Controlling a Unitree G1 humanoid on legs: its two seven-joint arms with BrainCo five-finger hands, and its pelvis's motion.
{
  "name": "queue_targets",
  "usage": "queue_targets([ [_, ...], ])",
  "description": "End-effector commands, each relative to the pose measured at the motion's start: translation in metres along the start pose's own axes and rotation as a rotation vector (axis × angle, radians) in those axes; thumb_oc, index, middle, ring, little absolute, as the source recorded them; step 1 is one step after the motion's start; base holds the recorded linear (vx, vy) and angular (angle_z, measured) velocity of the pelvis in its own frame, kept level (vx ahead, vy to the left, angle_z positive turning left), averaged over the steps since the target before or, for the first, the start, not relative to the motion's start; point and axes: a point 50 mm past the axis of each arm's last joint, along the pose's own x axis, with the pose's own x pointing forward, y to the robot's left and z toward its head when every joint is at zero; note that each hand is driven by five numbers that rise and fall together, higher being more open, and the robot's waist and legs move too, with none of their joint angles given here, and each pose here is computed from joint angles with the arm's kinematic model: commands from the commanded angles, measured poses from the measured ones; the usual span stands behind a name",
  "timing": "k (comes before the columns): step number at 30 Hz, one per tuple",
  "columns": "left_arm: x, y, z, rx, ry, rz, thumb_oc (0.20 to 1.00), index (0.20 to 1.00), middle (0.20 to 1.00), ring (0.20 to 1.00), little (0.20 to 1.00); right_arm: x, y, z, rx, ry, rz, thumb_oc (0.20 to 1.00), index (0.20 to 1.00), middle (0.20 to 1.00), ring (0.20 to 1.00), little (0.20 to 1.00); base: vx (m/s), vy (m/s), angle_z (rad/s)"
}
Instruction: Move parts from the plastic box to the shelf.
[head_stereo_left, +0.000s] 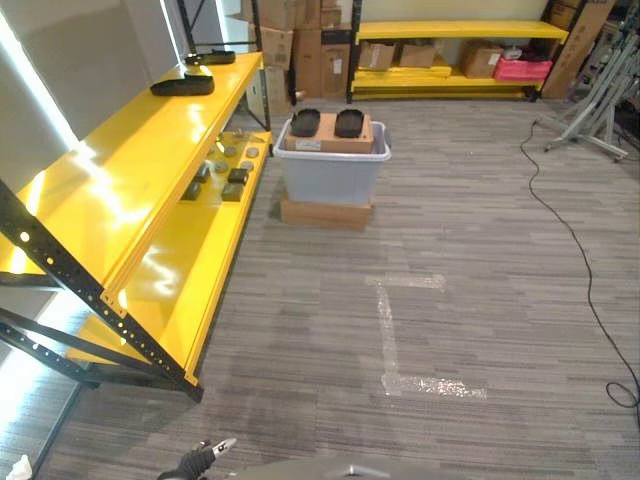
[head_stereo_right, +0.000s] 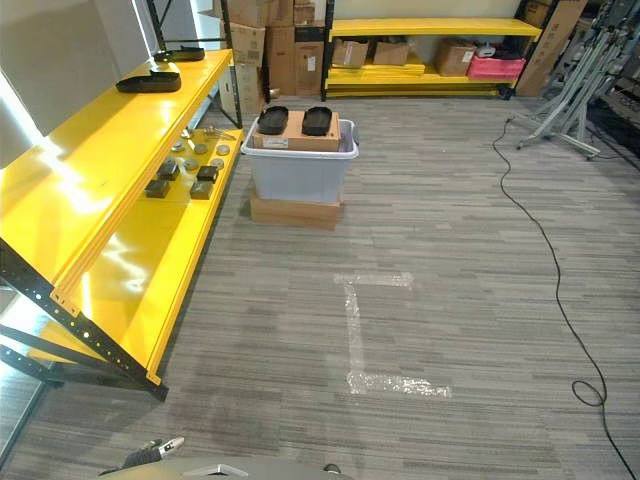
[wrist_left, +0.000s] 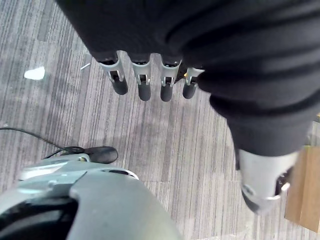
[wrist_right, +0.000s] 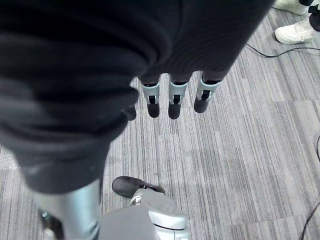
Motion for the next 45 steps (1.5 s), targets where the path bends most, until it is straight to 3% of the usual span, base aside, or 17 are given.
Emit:
queue_targets([
  [1, 0.004, 0.004, 0.021, 0.049, -0.069, -0.001, 1.0, 1.0, 1.0, 1.0, 1.0, -0.001, -0.005, 0.012, -0.037, -0.004, -0.038, 1.0, 1.0, 1.0, 1.0, 1.0, 0.0, 0.0, 0.0],
  [13, 0.004, 0.008, 0.009, -0.104, 0.001, 0.052, 1.0, 1.0, 1.0, 1.0, 1.0, -0.002, -0.002, 0.017, -0.079, -0.061, -0.081, 1.0, 1.0, 1.0, 1.0, 1.0, 0.01, 0.003, -0.03],
  [45, 0.006, 0.006, 0.004, -0.115, 0.06, 0.064, 1.0, 1.0, 1.0, 1.0, 1.0, -0.002, 0.004, 0.015, -0.041, -0.033, -0.036, 1.0, 1.0, 1.0, 1.0, 1.0, 0.0, 0.002, 0.0],
])
